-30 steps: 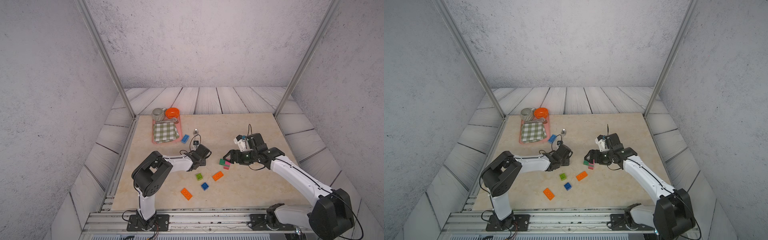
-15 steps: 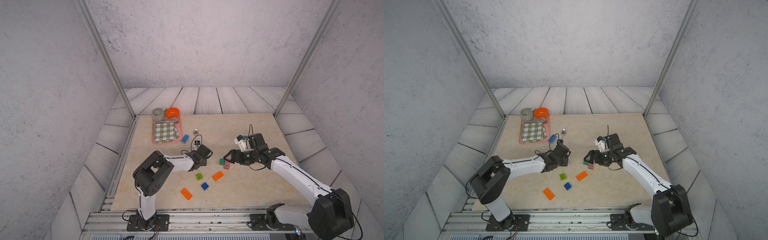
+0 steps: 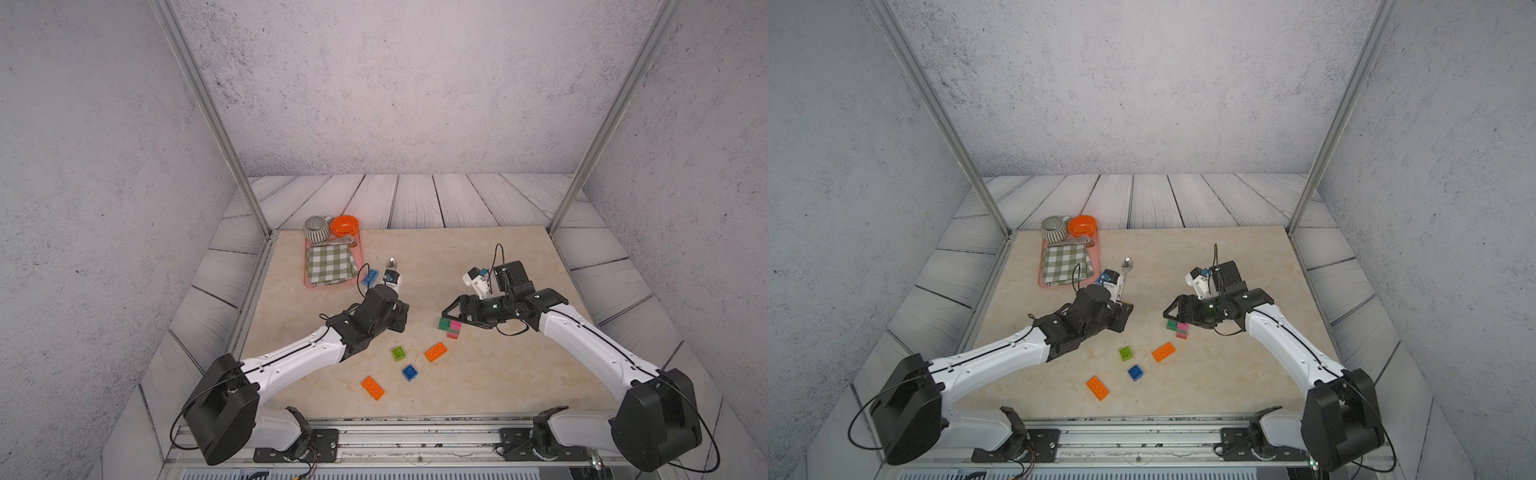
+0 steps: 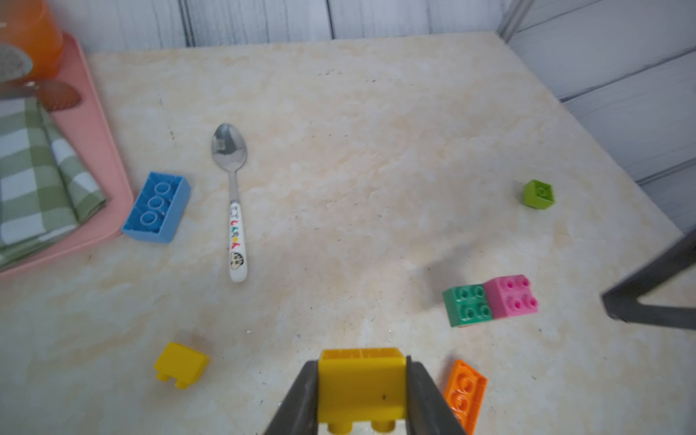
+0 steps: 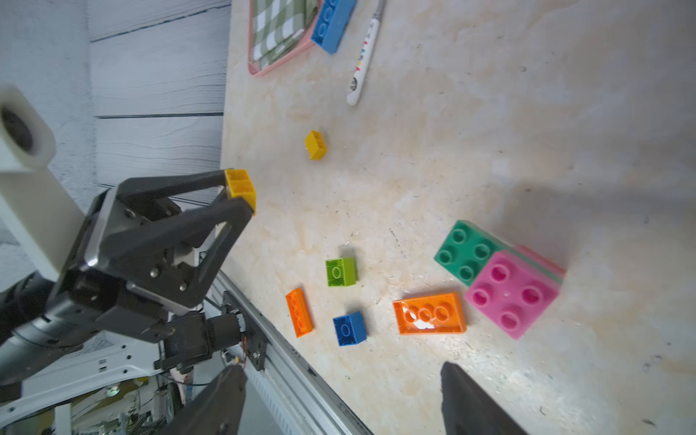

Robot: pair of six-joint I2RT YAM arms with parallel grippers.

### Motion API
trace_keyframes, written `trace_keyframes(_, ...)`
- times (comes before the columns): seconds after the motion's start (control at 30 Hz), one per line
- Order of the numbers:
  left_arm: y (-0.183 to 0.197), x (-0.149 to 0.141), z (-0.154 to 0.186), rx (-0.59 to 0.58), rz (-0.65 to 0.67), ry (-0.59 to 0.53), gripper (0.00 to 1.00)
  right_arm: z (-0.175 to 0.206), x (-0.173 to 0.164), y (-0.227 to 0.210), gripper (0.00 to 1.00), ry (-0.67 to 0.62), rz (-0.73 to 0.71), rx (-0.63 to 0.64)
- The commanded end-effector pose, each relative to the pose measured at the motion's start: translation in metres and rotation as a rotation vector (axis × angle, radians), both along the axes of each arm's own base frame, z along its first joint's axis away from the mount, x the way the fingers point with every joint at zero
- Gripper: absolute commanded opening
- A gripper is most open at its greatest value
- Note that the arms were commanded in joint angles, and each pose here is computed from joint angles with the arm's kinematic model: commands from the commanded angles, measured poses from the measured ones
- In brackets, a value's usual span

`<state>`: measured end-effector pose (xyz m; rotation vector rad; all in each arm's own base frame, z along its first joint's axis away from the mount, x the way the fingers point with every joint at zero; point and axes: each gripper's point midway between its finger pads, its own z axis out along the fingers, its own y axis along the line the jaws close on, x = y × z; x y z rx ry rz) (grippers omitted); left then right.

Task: Assemble the letter p with lego
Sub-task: Pick up the lego brick from the center of the board.

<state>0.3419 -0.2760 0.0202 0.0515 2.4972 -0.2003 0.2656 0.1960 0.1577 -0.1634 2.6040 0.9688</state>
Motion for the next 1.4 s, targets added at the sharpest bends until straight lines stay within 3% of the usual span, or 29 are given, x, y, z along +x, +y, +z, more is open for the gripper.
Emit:
trace_keyframes(0.0, 0.004, -0.007, 0.003, 0.045, -0.025, 0.016, 0.31, -0.006, -0.003, 0.003, 0.85, 0.030, 0.023, 0.022)
trace_keyframes(0.2, 0.004, -0.020, 0.069, 0.000, -0.173, -0.101, 0.29, 0.004, -0.005, 0.010, 0.86, 0.047, 0.054, 0.060)
trace_keyframes(0.4, -0.010, -0.057, 0.135, -0.151, -0.455, -0.257, 0.29, 0.031, -0.010, 0.024, 0.85, 0.081, 0.108, 0.165)
trace_keyframes(0.6, -0.020, -0.095, 0.173, -0.249, -0.660, -0.349, 0.29, 0.064, -0.012, 0.041, 0.78, 0.104, 0.161, 0.303)
trace_keyframes(0.83, -0.032, -0.127, 0.186, -0.288, -0.812, -0.350, 0.30, 0.079, -0.016, 0.056, 0.61, 0.168, 0.219, 0.446)
trace_keyframes(0.97, -0.035, -0.134, 0.184, -0.252, -0.843, -0.355, 0.31, 0.080, -0.021, 0.063, 0.58, 0.197, 0.244, 0.488)
trace_keyframes(1.17, -0.040, -0.137, 0.184, -0.229, -0.860, -0.364, 0.31, 0.062, -0.033, 0.074, 0.57, 0.242, 0.293, 0.435)
trace_keyframes(1.37, -0.041, -0.137, 0.185, -0.222, -0.862, -0.375, 0.31, 0.047, -0.041, 0.082, 0.47, 0.275, 0.325, 0.410)
